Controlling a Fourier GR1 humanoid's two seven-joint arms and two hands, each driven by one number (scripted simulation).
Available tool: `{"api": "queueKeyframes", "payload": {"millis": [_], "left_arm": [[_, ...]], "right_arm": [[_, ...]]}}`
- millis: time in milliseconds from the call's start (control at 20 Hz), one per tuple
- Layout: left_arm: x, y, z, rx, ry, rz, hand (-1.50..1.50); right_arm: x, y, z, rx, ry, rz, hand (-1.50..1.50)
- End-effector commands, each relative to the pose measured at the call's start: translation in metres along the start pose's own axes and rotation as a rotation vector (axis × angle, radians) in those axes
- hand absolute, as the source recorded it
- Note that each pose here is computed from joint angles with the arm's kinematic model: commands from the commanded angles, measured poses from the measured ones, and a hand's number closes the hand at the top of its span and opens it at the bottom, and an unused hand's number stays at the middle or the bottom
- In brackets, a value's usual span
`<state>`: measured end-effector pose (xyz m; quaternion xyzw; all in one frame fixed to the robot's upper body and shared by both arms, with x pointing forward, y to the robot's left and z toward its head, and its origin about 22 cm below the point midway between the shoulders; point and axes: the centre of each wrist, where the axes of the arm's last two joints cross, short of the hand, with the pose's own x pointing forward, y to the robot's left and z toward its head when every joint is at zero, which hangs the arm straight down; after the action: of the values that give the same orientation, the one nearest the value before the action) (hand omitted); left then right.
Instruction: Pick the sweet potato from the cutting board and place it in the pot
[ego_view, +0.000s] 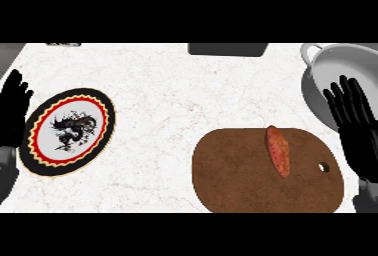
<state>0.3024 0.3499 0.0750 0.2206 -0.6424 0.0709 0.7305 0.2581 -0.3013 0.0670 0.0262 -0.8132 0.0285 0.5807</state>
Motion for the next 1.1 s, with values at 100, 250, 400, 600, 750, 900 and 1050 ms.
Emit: {"api": "queueKeyframes", "payload": {"millis": [100, 250, 400, 600, 750, 900, 1050], "left_arm": [[0.017, -0.035, 0.014, -0.132, -0.118, 0.083, 0.00], [0.049, -0.062, 0.020, -0.245, -0.263, 0.127, 0.00], [0.033, -0.073, 0.028, -0.294, -0.209, 0.151, 0.00], [0.022, -0.073, 0.035, -0.287, -0.188, 0.169, 0.00], [0.015, -0.075, 0.043, -0.288, -0.191, 0.148, 0.00], [0.034, -0.057, 0.032, -0.268, -0.181, 0.164, 0.00], [0.008, -0.063, 0.048, -0.257, -0.173, 0.158, 0.00]], "right_arm": [[-0.004, -0.033, -0.046, 0.149, -0.019, 0.012, 1.50], [0.004, -0.060, -0.069, 0.255, 0.010, 0.017, 1.50], [-0.020, -0.083, -0.049, 0.247, 0.051, 0.369, -1.50], [-0.054, -0.088, -0.049, 0.291, -0.106, 0.197, -1.50], [-0.027, -0.114, -0.080, 0.337, -0.185, 0.182, -1.50], [-0.006, -0.127, -0.093, 0.449, -0.172, 0.217, -1.50], [0.007, -0.128, -0.091, 0.612, -0.055, 0.320, -1.50]]}}
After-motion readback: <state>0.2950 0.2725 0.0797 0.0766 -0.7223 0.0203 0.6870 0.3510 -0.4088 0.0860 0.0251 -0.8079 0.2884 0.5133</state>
